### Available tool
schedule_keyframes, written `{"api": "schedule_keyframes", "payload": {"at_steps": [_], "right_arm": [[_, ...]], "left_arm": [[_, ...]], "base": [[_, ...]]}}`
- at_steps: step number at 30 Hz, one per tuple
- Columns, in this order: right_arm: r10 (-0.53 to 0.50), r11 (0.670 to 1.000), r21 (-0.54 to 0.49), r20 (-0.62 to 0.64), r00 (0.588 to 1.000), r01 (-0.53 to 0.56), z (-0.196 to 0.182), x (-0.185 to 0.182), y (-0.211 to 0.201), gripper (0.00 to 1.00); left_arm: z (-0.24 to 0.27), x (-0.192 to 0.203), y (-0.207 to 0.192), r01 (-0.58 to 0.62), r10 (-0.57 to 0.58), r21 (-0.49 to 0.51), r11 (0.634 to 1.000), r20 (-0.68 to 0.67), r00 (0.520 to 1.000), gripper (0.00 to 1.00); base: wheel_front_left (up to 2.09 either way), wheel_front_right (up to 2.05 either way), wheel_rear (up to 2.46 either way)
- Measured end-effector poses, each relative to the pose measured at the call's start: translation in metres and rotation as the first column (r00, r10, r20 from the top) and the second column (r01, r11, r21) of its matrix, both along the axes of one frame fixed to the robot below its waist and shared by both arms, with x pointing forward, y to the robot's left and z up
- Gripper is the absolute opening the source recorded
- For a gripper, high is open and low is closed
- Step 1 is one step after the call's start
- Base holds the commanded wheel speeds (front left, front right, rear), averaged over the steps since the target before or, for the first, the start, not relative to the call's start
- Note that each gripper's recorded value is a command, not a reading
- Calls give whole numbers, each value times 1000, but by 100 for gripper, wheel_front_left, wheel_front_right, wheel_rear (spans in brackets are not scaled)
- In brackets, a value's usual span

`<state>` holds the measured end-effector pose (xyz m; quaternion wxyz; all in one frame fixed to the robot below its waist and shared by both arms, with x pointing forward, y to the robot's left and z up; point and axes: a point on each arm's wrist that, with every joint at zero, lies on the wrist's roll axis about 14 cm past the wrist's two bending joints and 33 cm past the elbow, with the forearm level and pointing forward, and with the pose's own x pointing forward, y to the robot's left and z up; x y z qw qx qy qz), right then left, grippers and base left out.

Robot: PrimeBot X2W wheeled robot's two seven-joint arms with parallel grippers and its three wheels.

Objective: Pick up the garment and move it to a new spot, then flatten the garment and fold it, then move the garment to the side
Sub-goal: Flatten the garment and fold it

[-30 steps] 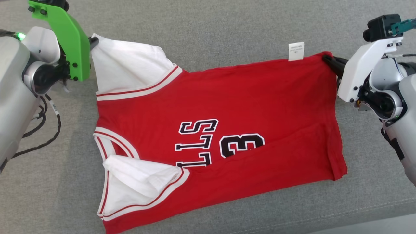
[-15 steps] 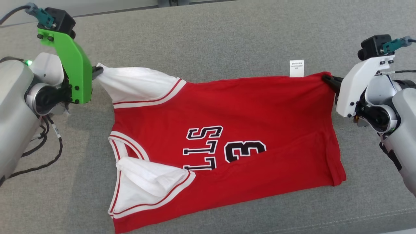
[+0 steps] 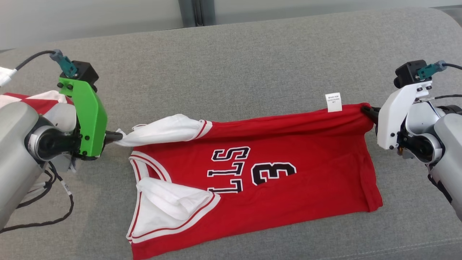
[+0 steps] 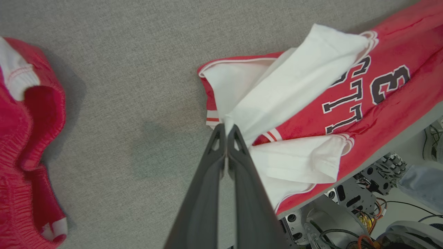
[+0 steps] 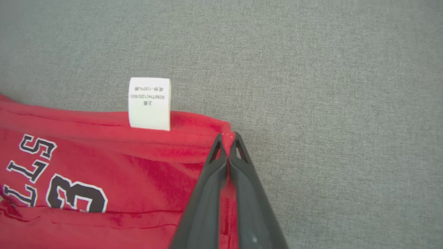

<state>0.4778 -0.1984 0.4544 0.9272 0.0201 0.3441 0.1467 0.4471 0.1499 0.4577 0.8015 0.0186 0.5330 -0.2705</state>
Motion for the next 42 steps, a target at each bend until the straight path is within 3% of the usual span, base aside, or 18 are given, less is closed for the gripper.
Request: {"api": "schedule_keyframes", "payload": {"at_steps": [12, 38, 39, 40, 41, 42], "right_arm": [[114, 991, -57, -90, 989, -119, -10, -12, 6, 0], [119, 989, -54, -281, 952, -139, -36, -41, -11, 0], [117, 989, -52, -287, 951, -137, -37, -42, -12, 18], [116, 989, -51, -293, 949, -136, -37, -43, -12, 49], [115, 989, -53, -300, 947, -137, -38, -45, -13, 100], [115, 989, -57, -308, 944, -139, -40, -47, -14, 100]], "left_arm": [[-20, -48, -9, 38, -39, -9, 999, -191, 981, 0], [-37, -97, -21, 102, -105, -26, 994, -364, 926, 0], [-38, -98, -21, 104, -106, -26, 994, -366, 925, 0], [-38, -98, -21, 105, -107, -26, 994, -367, 924, 11], [-38, -99, -22, 106, -108, -26, 994, -368, 923, 44], [-39, -100, -22, 108, -109, -25, 994, -372, 922, 100]], "base": [[0, 0, 0], [0, 0, 0], [0, 0, 0], [0, 0, 0], [0, 0, 0], [0, 0, 0]]}}
